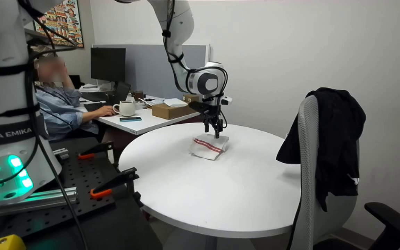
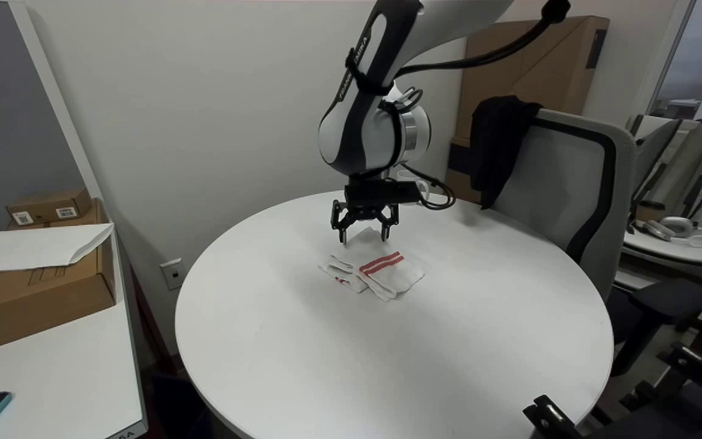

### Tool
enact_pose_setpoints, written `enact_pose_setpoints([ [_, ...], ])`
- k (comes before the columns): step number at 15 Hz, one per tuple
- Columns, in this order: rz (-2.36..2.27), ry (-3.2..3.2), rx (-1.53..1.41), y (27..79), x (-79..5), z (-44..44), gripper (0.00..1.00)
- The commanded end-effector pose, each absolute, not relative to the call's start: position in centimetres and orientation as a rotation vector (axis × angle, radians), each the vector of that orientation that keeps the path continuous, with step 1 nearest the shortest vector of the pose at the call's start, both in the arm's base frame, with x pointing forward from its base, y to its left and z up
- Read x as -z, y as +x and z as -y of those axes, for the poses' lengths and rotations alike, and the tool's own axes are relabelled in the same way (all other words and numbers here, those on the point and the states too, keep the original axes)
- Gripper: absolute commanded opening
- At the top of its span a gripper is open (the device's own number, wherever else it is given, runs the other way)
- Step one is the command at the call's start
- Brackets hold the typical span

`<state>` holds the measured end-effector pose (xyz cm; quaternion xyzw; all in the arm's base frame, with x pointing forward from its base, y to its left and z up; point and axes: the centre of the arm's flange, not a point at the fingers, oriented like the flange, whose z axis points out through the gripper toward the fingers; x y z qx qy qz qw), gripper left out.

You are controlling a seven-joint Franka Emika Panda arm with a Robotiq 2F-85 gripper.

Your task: Use the towel to wipe the table

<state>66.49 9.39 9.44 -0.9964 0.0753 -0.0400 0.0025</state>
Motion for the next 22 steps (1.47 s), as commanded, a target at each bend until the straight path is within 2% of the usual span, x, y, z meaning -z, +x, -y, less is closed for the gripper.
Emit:
enact_pose_setpoints([
  [1, -0.223, -3.132, 0.09, 68.0, -7.2, -10.8, 1.0],
  [2, -0.214, -3.145, 0.077, 67.9, -6.6, -10.9, 1.0],
  [3, -0.209, -3.151, 0.062, 67.8, -6.2, -11.0, 0.95],
  [4, -0.206, -3.159, 0.041, 67.6, -4.9, -8.1, 0.73],
  [6, -0.209, -3.174, 0.01, 67.3, -3.7, -6.4, 0.7],
  [15, -0.226, -3.165, -0.042, 65.3, -3.8, -4.0, 0.02],
  [19, -0.158, -3.162, -0.103, 63.1, -4.2, -4.2, 0.0],
  [20, -0.148, -3.156, -0.115, 62.5, -4.4, -4.2, 0.25],
  [21, -0.135, -3.152, -0.124, 62.2, -4.5, -4.2, 0.25],
  [22, -0.126, -3.152, -0.129, 61.9, -4.8, -4.4, 0.3],
])
